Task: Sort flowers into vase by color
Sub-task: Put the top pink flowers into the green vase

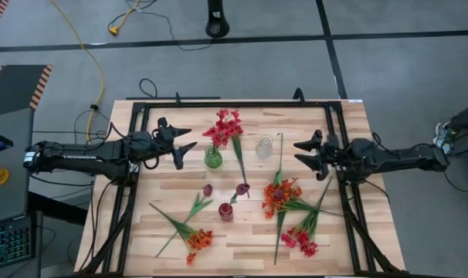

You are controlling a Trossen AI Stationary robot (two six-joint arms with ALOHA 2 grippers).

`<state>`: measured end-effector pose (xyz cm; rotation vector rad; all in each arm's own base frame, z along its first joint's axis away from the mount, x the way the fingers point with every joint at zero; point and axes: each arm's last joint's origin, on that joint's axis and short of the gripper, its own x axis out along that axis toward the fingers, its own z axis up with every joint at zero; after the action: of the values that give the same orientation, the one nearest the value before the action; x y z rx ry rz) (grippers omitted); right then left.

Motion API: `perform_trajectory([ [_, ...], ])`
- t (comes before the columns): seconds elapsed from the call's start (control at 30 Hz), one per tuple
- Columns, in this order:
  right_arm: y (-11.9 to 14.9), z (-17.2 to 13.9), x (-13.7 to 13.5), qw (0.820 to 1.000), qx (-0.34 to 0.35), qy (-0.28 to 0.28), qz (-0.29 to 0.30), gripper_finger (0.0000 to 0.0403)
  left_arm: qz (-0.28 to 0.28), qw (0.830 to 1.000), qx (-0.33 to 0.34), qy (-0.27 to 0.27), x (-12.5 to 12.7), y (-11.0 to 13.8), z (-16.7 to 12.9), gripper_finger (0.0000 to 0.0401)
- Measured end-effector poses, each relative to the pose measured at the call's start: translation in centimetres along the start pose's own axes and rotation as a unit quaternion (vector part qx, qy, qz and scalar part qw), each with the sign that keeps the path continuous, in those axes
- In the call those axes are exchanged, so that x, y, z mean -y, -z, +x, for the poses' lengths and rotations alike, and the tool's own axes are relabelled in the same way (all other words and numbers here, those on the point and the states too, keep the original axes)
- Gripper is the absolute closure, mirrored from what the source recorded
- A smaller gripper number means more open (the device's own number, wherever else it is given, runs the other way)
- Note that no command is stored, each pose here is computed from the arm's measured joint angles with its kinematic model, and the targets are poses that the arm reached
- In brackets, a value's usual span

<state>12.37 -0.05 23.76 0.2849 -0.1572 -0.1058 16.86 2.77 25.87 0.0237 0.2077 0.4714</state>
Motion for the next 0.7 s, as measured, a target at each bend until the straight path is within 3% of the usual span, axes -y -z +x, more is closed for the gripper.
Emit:
perform_trajectory([
  [0.47,-1.5,8.1,-3.4,0.987,-0.156,0.003,-0.024,0.0158,0.002,1.0,-0.006,0.0,0.0,0.1,0.0,0.0166],
  [0.7,-0.4,12.3,-4.6,0.969,-0.241,0.05,0.004,0.0159,-0.005,1.0,-0.011,0.0,0.0,0.2,0.0,0.0166],
])
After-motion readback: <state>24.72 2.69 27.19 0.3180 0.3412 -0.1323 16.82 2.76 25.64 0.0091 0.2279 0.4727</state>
